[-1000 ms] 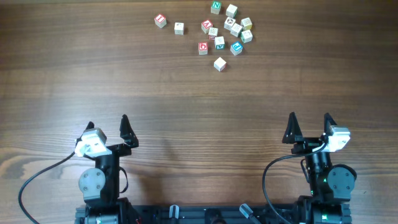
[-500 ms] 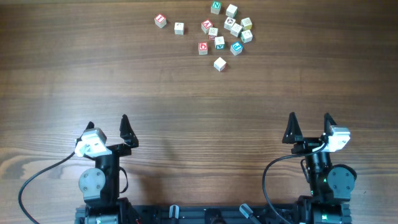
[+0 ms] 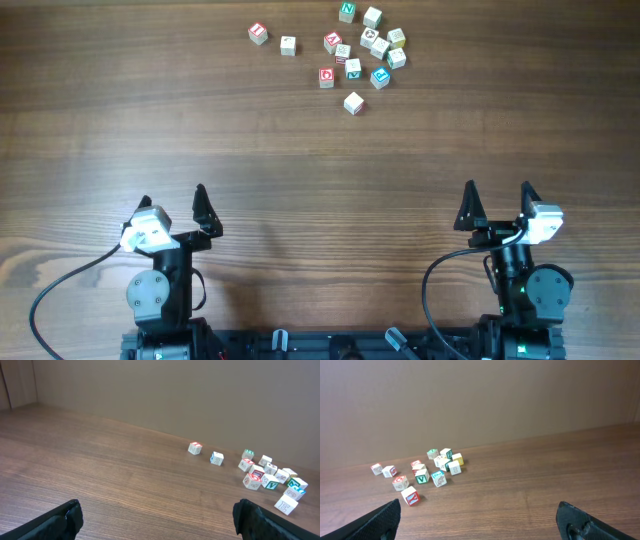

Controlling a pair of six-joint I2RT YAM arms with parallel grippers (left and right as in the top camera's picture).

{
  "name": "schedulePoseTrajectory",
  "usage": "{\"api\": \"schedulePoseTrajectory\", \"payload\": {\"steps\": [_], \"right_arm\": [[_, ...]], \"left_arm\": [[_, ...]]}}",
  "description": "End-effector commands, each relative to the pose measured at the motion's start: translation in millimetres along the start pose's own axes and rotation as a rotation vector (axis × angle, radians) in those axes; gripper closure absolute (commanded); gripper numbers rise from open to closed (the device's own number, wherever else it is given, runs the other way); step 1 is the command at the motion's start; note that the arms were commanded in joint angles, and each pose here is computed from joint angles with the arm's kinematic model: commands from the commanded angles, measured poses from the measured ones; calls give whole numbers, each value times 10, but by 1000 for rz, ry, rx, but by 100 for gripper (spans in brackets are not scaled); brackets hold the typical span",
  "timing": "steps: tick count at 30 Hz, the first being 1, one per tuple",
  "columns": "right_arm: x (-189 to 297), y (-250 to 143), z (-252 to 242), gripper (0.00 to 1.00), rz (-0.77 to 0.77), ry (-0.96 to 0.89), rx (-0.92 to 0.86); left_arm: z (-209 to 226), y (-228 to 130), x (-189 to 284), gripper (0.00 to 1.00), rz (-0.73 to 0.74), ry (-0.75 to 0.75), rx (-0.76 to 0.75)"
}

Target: Form a circle

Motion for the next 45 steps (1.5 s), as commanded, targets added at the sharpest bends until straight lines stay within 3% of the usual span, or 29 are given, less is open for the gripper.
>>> {"api": "schedulePoseTrajectory", "payload": {"steps": [1,35,45], "right_arm": [[5,23,-6,0,-13,-7,20],[5,23,-6,0,-13,-7,20],[5,23,-6,0,-13,-7,21]], "left_arm": [[2,-15,1,0,3,-7,-23],[-9,-17,1,0,5,-16,-15],[-220,47,56,0,42,-160,-7]]}}
Point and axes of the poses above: each gripper's point midway between its finger pads, its own x axis back along the fingers, its own z axis along the line the jaws close on, y = z × x, the point moved 5 cm from there along x, back along the fingers, and after that the axes turned 5 degrees about x, right-handed, at the moved point
